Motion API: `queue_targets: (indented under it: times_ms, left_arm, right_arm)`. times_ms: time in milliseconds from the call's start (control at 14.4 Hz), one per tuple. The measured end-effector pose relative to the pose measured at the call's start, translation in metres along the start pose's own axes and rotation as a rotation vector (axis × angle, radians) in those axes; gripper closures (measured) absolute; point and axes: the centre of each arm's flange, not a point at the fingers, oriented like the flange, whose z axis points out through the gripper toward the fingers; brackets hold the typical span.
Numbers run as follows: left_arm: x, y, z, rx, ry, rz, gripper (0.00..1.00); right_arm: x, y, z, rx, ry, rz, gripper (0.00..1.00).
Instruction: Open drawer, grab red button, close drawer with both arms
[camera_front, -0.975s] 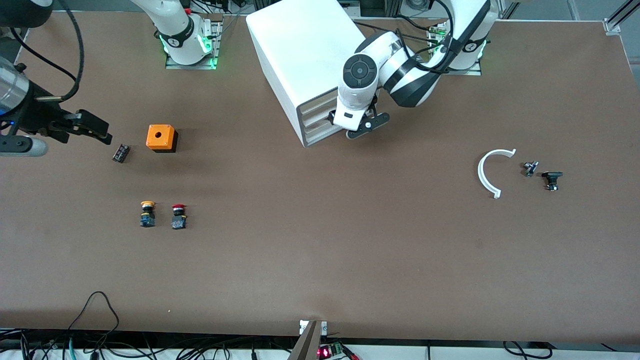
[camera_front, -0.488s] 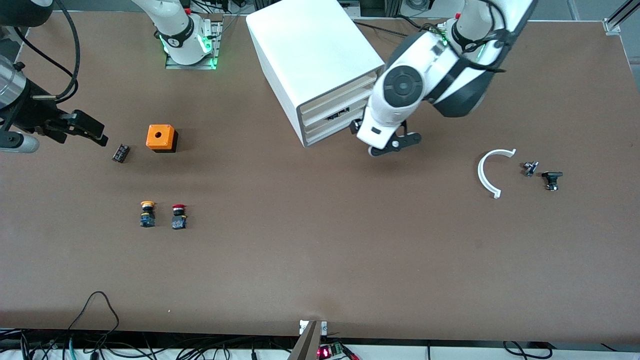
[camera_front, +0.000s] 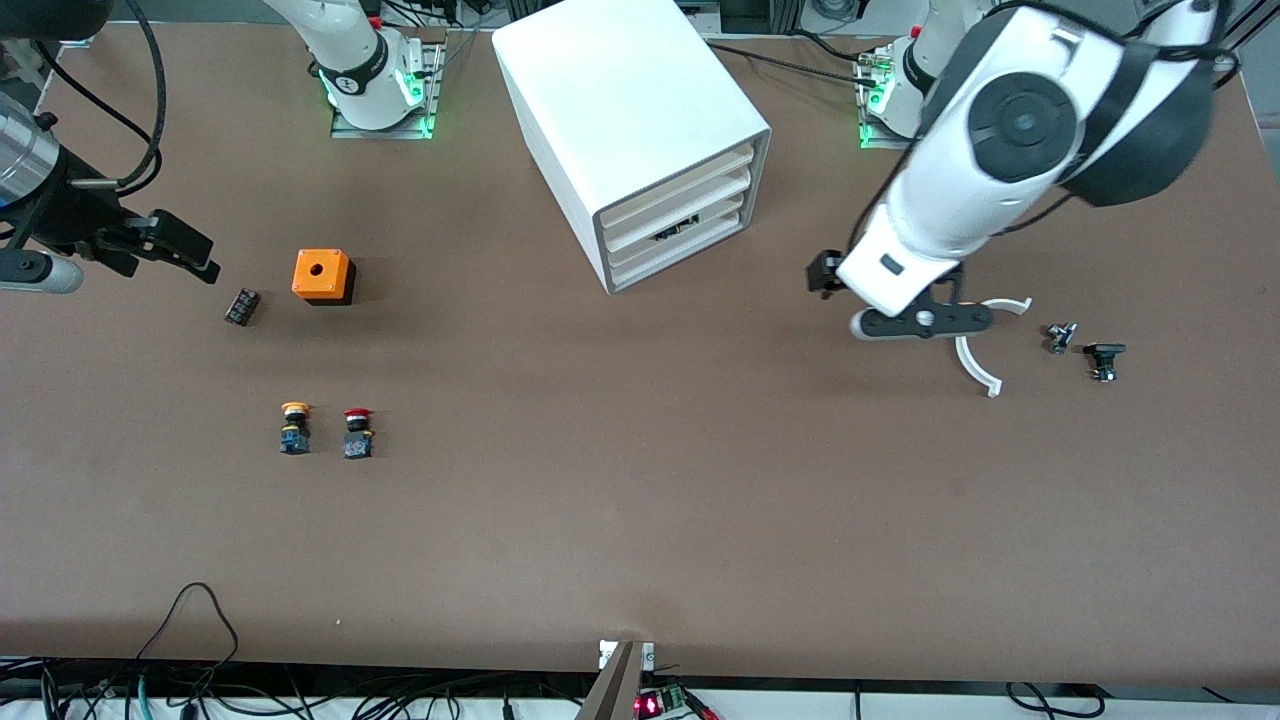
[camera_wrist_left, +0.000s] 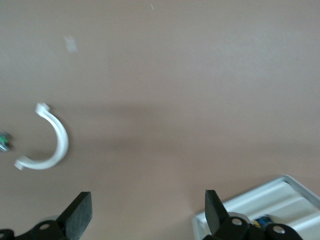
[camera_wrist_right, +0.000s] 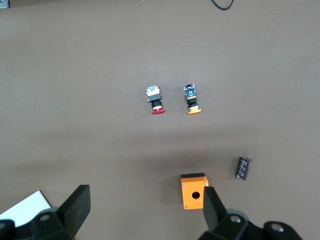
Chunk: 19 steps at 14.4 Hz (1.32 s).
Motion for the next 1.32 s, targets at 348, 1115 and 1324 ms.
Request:
queue_targets:
  times_ms: [348, 1115, 1324]
  left_arm:
    - [0.021, -0.121, -0.044, -0.02, 0.094, 0.189, 0.0]
    - [-0.022, -0.207, -0.045, 0.006, 0.143, 0.224, 0.0]
    - [-0.023, -0.201, -0.046, 0.006, 0.144, 0.237, 0.0]
  right_arm:
    - [0.0, -0.002, -0.003, -0.034, 0.007, -0.019, 0.0]
    - [-0.001, -0.003, -0.006, -0.037, 0.005, -0.05, 0.0]
    - [-0.001, -0.003, -0.007, -0.037, 0.009, -0.053, 0.0]
